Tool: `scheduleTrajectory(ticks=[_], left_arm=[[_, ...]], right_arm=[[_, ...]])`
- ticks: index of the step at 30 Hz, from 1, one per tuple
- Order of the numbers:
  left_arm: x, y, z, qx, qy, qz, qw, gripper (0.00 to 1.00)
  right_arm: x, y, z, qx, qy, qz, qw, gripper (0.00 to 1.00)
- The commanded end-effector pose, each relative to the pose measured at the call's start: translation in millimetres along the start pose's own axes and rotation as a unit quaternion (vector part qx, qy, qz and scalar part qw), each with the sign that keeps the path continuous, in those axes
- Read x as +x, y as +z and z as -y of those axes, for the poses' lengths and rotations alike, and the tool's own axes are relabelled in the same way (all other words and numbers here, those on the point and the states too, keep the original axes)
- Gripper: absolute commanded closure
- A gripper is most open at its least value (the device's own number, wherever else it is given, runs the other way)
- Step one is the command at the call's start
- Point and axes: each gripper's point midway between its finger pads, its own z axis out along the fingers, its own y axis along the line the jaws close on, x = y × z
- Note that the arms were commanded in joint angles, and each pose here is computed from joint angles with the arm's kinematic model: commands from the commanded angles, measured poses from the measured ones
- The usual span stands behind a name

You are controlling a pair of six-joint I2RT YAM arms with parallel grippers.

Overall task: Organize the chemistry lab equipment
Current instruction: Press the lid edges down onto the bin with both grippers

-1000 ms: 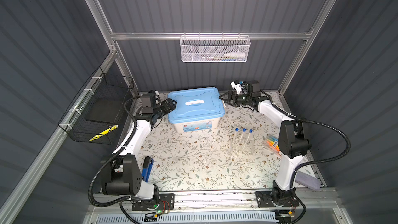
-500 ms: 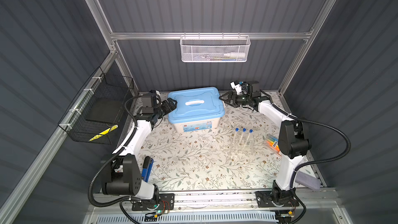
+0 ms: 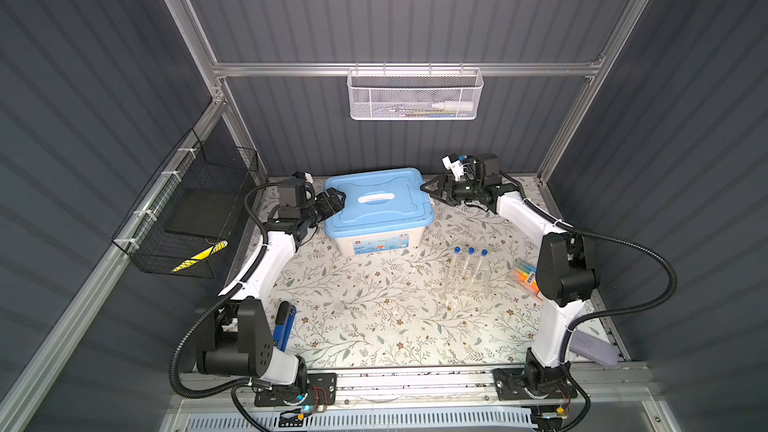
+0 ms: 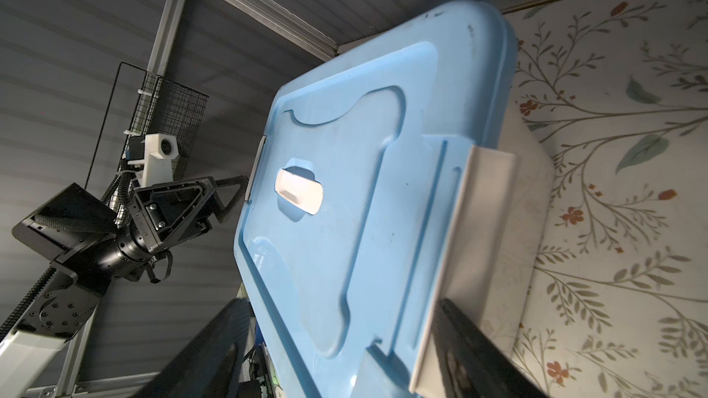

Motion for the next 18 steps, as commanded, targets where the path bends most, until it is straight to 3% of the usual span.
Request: scheduleTrajectory(ticks=[1,18], left_arm=[[8.0,7.4,13.6,0.02,-0.001,-0.021,1.0,0.11],[18.3,22.0,12.5,0.019,-0.006,-0.035,0.999,0.12]], right_arm=[[-2.2,2.1,-11.7,-0.008,-0.006,-0.003,1.0,0.24],[13.7,21.4,-2.1,0.011,0.013,-0.036,0.999,0.27]])
